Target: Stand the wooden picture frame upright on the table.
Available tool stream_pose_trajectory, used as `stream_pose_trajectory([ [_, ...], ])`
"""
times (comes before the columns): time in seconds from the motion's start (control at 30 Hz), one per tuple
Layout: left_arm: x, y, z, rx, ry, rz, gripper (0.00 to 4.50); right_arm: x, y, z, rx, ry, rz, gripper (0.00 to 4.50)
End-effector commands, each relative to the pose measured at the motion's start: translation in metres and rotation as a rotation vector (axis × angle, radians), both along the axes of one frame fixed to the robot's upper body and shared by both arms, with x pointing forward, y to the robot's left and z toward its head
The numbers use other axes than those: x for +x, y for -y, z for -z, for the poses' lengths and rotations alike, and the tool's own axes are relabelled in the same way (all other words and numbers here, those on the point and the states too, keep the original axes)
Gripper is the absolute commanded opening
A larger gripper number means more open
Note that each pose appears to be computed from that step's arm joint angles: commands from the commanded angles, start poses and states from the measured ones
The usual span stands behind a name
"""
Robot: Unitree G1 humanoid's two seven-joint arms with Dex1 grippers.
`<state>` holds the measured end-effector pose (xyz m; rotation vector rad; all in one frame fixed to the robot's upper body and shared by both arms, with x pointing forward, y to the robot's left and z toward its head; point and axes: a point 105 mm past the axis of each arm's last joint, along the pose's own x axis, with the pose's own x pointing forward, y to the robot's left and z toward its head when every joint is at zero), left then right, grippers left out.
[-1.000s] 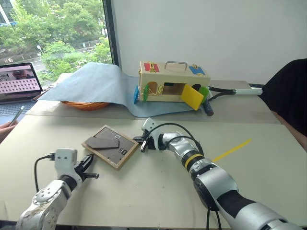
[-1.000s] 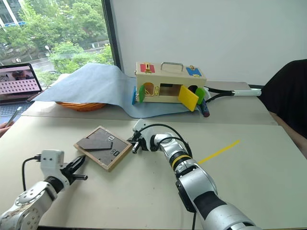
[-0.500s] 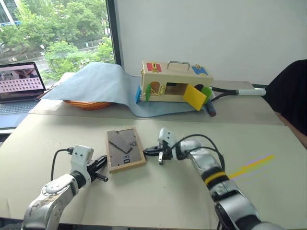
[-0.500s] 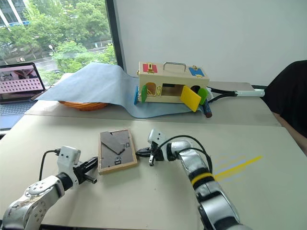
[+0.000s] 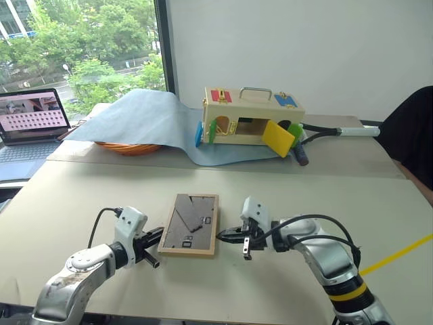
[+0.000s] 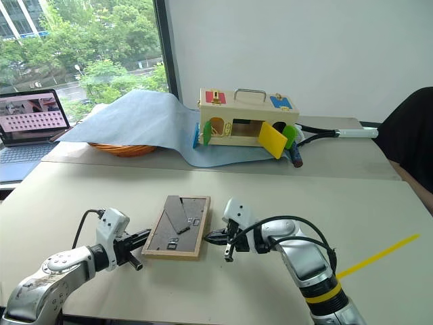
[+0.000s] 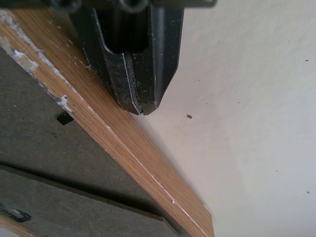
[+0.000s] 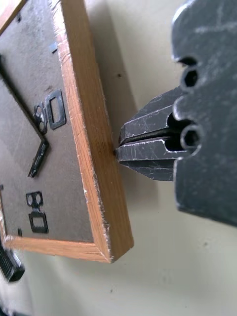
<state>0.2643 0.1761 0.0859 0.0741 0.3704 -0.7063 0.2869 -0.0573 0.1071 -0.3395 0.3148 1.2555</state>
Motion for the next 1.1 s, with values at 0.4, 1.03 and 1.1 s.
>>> stream_pose_trajectory([
  [0.4, 0.008, -0.065, -0.064, -0.132, 0.108, -0.100, 0.00, -0.003, 0.070, -0.044, 0.023, 0.006, 0.015, 0.02],
  [1.03, -0.015, -0.055, -0.080, -0.251, -0.034, 0.030, 4.45, -0.016, 0.061, -0.042, 0.106, -0.075, -0.015, 0.00],
  [1.1, -0.016, -0.054, -0.070, -0.249, -0.107, 0.004, 4.45, -0.016, 0.059, -0.041, 0.101, -0.070, -0.022, 0.00],
])
